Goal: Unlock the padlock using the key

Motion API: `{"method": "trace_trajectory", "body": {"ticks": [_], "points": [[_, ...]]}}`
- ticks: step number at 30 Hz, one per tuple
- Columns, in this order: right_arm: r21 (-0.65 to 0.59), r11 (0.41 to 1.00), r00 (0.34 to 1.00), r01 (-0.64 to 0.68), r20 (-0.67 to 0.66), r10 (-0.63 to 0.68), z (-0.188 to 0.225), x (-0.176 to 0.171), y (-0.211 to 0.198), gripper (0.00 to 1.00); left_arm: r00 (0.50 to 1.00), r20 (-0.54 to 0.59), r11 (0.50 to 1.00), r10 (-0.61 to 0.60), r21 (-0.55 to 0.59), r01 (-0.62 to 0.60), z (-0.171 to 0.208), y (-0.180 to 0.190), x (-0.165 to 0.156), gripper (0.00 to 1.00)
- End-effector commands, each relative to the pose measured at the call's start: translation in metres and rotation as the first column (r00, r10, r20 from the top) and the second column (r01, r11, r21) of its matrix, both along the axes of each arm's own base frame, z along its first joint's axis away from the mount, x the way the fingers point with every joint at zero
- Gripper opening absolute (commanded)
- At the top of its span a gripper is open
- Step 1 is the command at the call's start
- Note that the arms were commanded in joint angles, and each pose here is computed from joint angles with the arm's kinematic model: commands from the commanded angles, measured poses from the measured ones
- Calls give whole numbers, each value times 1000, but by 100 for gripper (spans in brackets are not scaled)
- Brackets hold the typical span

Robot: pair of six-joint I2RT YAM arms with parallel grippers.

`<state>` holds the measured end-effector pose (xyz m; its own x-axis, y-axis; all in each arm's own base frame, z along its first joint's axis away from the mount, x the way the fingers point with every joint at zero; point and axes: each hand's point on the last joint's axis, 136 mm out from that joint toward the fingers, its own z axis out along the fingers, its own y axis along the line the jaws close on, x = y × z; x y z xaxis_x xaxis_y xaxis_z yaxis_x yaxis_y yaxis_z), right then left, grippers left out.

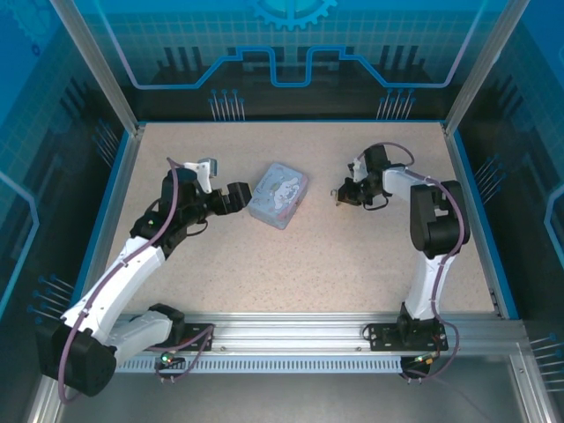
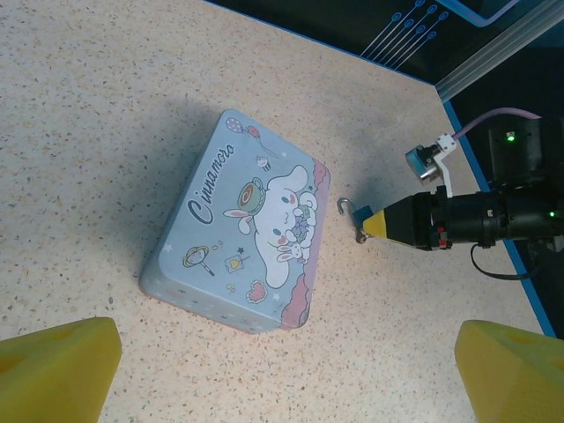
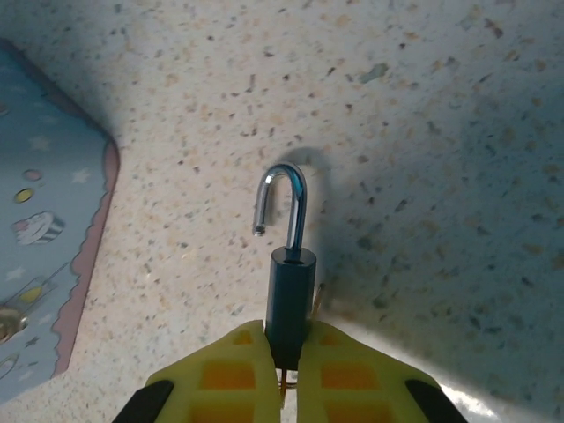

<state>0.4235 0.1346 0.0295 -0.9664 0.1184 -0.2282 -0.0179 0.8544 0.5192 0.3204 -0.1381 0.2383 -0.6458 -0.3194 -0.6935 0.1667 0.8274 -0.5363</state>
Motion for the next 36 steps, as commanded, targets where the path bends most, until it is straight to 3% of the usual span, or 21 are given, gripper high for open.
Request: {"method": "trace_trajectory", "body": {"ticks": [1,4,11,19,23,30,36], "points": [[30,999,999,21,-29,-21,0,3,-4,11,1000,-5,999,18,33,-18,-7,8,-2,99],[42,999,999,27,-27,-26,0,4,-5,16,1000,-6,999,25,45,-25,-8,9,0,99],[-13,998,997,64,33,-64,16,5,-20,43,996,-18,992,90,89,-89,-12,24,6,99],[-178,977,984,114,154,-87,71,-9,-57,51,983,25,975,183,123,-185,1,48,14,99],[-231,960,965,158,241,-101,106,-28,-76,52,951,61,933,302,188,-308,-1,77,16,99],[-191,940,885,284,429,-180,150,-67,-114,56,900,169,832,401,345,-435,-12,121,8,99],[-102,898,789,427,527,-316,147,-95,-151,79,837,267,742,478,387,-547,-34,149,2,99]]}}
